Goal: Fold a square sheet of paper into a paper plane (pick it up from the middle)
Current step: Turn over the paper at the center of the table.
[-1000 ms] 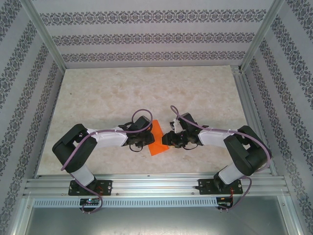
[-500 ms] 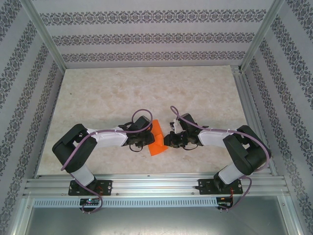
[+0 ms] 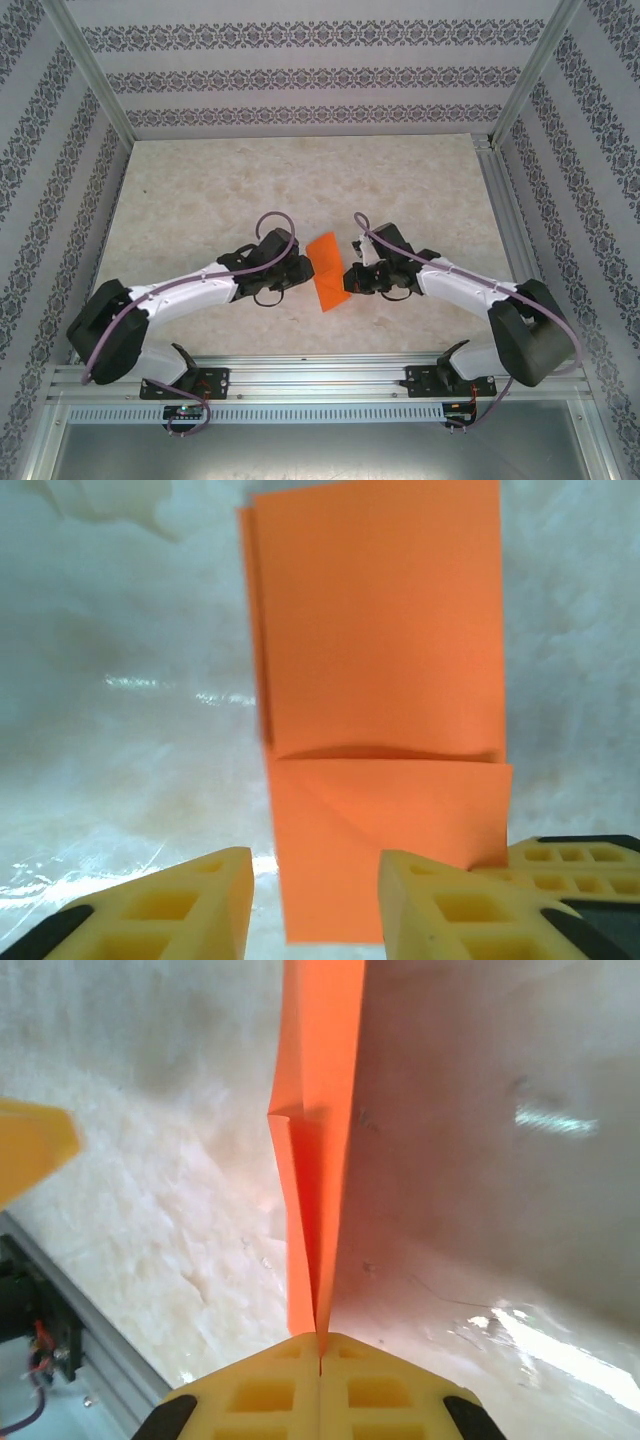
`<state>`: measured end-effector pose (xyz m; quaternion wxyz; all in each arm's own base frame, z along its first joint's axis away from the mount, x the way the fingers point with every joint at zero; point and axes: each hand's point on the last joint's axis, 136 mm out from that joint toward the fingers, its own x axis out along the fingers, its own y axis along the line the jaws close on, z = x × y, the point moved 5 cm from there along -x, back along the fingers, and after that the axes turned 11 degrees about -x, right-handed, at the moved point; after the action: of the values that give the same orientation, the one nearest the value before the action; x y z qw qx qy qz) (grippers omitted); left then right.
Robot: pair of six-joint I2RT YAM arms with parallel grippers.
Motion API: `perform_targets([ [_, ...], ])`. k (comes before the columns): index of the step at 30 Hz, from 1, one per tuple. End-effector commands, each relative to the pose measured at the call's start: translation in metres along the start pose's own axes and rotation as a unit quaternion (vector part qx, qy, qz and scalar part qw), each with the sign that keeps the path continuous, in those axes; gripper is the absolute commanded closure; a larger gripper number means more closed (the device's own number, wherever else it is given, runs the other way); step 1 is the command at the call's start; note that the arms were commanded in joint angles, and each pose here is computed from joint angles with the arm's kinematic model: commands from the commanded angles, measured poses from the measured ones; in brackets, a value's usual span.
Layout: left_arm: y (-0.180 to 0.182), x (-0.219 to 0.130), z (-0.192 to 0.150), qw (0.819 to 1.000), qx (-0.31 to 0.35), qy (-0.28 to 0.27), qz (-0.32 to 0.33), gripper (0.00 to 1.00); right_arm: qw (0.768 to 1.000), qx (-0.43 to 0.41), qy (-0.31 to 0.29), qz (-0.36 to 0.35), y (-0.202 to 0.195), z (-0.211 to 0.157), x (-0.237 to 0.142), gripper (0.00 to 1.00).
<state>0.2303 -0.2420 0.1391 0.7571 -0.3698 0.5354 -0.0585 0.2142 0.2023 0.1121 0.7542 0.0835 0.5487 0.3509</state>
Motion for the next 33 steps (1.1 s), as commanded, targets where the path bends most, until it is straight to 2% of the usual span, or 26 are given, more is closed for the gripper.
perform_targets([
  [1, 0.008, -0.031, 0.019, 0.998, -0.015, -0.058, 0.024, 0.56, 0.987, -0.082, 0.009, -0.136, -0.005, 0.008, -0.039, 1.00],
  [5, 0.024, -0.056, 0.035, 0.995, -0.038, -0.090, 0.023, 0.48, 0.942, -0.164, 0.012, -0.292, -0.001, 0.022, -0.084, 1.00],
  [8, 0.039, -0.069, 0.044, 0.992, -0.062, -0.108, 0.020, 0.43, 0.899, -0.212, 0.051, -0.381, -0.002, 0.024, -0.095, 0.99],
  [13, 0.066, -0.081, 0.056, 0.987, -0.110, -0.119, 0.007, 0.39, 0.827, -0.283, 0.139, -0.466, 0.005, 0.019, -0.071, 0.99],
  [17, 0.087, -0.085, 0.062, 0.982, -0.145, -0.121, -0.001, 0.39, 0.770, -0.353, 0.179, -0.501, 0.028, 0.015, -0.035, 0.97],
  [21, 0.099, -0.091, 0.065, 0.978, -0.165, -0.125, -0.009, 0.39, 0.755, -0.386, 0.212, -0.486, 0.048, 0.002, 0.011, 0.96],
  [24, 0.106, -0.097, 0.066, 0.977, -0.170, -0.128, -0.008, 0.39, 0.757, -0.400, 0.222, -0.467, 0.067, -0.007, 0.039, 0.93],
  [28, 0.109, -0.102, 0.068, 0.976, -0.174, -0.128, -0.010, 0.38, 0.792, -0.396, 0.225, -0.407, 0.092, -0.021, 0.070, 0.82],
  [31, 0.108, -0.102, 0.069, 0.977, -0.173, -0.126, -0.015, 0.38, 0.817, -0.374, 0.213, -0.384, 0.098, -0.023, 0.075, 0.74],
  [33, 0.105, -0.101, 0.069, 0.978, -0.168, -0.121, -0.026, 0.37, 0.838, -0.361, 0.193, -0.360, 0.106, -0.020, 0.072, 0.62],
])
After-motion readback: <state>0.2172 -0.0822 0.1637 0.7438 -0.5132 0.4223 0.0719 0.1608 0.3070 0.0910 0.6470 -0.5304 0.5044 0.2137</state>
